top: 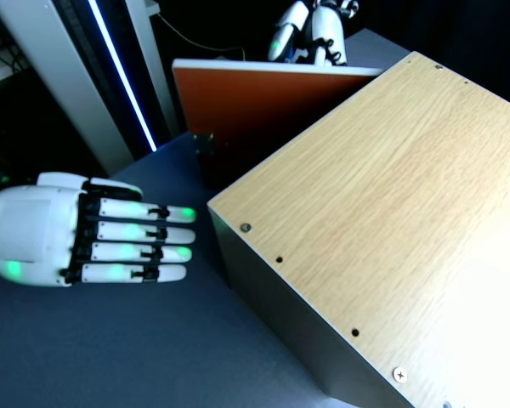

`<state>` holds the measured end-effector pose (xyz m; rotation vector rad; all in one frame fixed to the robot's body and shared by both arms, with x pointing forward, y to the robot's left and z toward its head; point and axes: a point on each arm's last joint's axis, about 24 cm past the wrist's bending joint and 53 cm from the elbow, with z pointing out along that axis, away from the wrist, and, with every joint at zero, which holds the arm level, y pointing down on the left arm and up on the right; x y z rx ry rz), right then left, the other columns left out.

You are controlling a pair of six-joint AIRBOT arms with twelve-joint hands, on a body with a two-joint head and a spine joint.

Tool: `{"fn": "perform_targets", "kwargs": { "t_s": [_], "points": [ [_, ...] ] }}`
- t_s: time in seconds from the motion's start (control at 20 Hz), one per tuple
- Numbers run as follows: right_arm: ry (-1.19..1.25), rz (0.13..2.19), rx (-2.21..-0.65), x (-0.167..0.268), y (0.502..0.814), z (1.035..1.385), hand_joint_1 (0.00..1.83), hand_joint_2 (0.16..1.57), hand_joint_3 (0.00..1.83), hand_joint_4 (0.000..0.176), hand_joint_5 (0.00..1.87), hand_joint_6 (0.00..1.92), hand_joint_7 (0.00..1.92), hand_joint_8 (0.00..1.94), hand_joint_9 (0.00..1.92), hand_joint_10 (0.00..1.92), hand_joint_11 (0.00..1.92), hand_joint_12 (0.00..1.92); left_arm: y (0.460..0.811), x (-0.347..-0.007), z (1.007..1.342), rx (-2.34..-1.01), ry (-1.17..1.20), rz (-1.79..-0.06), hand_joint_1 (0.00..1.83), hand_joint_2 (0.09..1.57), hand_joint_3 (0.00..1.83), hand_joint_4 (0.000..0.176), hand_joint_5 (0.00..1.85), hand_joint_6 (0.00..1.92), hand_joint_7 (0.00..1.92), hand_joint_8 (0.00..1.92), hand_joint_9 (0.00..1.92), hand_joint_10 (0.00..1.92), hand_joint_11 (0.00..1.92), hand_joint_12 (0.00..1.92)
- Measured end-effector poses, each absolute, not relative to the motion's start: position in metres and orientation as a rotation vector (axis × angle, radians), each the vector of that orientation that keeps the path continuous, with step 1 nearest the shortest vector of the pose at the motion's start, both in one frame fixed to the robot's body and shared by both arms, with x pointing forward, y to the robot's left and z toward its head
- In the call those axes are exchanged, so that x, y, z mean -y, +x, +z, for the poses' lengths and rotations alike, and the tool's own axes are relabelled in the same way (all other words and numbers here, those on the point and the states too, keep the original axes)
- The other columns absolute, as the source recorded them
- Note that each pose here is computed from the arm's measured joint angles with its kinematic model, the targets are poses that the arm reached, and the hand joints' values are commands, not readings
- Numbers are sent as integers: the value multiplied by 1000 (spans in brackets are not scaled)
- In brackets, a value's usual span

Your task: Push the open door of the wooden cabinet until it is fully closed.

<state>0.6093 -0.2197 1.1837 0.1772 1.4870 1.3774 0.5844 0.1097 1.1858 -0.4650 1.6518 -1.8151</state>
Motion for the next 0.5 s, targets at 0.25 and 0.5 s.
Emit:
{"fn": "perform_targets", "kwargs": {
  "t_s": [0.25,0.5],
  "points": [
    [192,1371,-1463,225,613,1188,538,1365,0,0,387,2,384,9,331,16,131,394,587,-97,1183,-1675,-424,-1816,262,1512,0,0,235,4,214,3,210,4,206,13],
    [191,1372,-1452,227,613,1191,542,1373,1,0,386,0,388,1,332,2,117,412,598,-84,1192,-1655,-393,-1827,451,1475,0,0,251,1,248,1,246,1,244,16]
  ]
}}
